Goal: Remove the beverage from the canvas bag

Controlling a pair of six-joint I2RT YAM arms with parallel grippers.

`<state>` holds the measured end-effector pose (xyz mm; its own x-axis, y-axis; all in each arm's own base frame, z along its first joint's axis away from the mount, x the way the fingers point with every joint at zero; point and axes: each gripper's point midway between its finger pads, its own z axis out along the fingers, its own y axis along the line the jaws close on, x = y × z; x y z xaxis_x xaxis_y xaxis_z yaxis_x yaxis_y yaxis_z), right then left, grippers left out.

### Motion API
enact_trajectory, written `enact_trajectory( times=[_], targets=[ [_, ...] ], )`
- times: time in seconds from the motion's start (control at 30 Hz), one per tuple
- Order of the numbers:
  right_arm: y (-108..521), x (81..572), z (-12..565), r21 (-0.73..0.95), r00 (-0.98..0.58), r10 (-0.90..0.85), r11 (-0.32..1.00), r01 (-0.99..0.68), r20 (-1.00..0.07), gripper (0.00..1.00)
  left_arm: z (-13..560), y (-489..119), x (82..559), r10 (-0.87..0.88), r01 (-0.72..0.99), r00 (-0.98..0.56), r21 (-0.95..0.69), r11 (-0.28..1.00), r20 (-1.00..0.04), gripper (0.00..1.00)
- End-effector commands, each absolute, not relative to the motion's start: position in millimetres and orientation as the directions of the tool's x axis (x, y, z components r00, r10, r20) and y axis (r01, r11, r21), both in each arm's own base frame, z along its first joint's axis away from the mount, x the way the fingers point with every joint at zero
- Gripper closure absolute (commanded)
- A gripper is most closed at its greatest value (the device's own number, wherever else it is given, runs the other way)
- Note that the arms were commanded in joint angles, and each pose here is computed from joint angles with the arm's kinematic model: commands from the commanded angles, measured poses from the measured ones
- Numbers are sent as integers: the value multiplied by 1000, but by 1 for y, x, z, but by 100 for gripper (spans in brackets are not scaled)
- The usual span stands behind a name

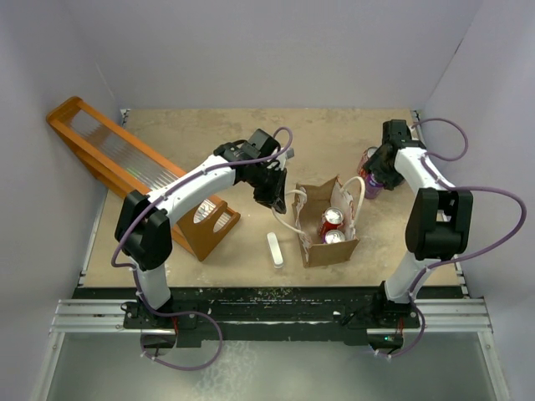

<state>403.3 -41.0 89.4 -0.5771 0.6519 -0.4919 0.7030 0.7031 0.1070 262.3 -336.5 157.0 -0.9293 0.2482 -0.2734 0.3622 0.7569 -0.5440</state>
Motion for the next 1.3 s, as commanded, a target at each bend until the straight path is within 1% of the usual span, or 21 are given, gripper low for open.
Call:
enact_trajectory(
  times=[0.0, 0.2, 0.3, 0.43, 0.5, 0.6, 0.7, 0.73, 0.83, 0.97, 1.07, 1.1, 1.17, 1.27],
  targets=[
    [-37, 415, 129, 205, -522, 653, 710, 673, -549, 31, 174, -339, 273, 260, 417, -902, -538, 733, -344, 100],
    [-36, 400, 141, 208, -525, 643, 720, 662, -557, 6, 177, -341, 271, 277, 439, -893, -548, 712, -355, 100],
    [-36, 387, 149, 206, -525, 639, 723, 660, -562, 1, 178, -342, 268, 287, 451, -888, -557, 697, -360, 100],
    [-29, 358, 160, 241, -521, 651, 723, 648, -553, 0, 177, -342, 262, 298, 462, -884, -577, 674, -360, 100],
    [-23, 339, 157, 251, -537, 650, 731, 634, -538, 1, 176, -344, 259, 300, 471, -879, -590, 656, -370, 100],
    [-21, 312, 150, 241, -560, 621, 759, 605, -549, 2, 168, -343, 255, 295, 476, -877, -601, 642, -379, 100],
    [-12, 272, 135, 224, -614, 622, 768, 600, -486, 3, 164, -342, 251, 302, 468, -883, -611, 638, -360, 100],
    [-10, 264, 138, 227, -623, 615, 775, 589, -483, 2, 165, -342, 249, 309, 471, -882, -617, 631, -356, 100],
    [-16, 248, 154, 208, -615, 588, 790, 577, -526, 1, 171, -345, 249, 313, 480, -877, -628, 612, -366, 100],
    [-7, 243, 195, 292, -573, 591, 796, 531, -568, 0, 161, -347, 248, 318, 473, -881, -639, 607, -350, 100],
    [10, 252, 233, 394, -559, 586, 810, 435, -587, 0, 159, -349, 243, 311, 451, -892, -667, 593, -328, 100],
    [18, 259, 251, 424, -558, 556, 831, 360, -616, 0, 160, -350, 241, 308, 450, -893, -674, 587, -328, 100],
    [39, 267, 283, 506, -562, 536, 832, 227, -630, 0, 163, -349, 240, 308, 455, -891, -674, 582, -335, 100],
    [69, 278, 331, 615, -554, 530, 788, 42, -642, 0, 164, -346, 238, 318, 465, -885, -664, 585, -340, 100]
  ],
)
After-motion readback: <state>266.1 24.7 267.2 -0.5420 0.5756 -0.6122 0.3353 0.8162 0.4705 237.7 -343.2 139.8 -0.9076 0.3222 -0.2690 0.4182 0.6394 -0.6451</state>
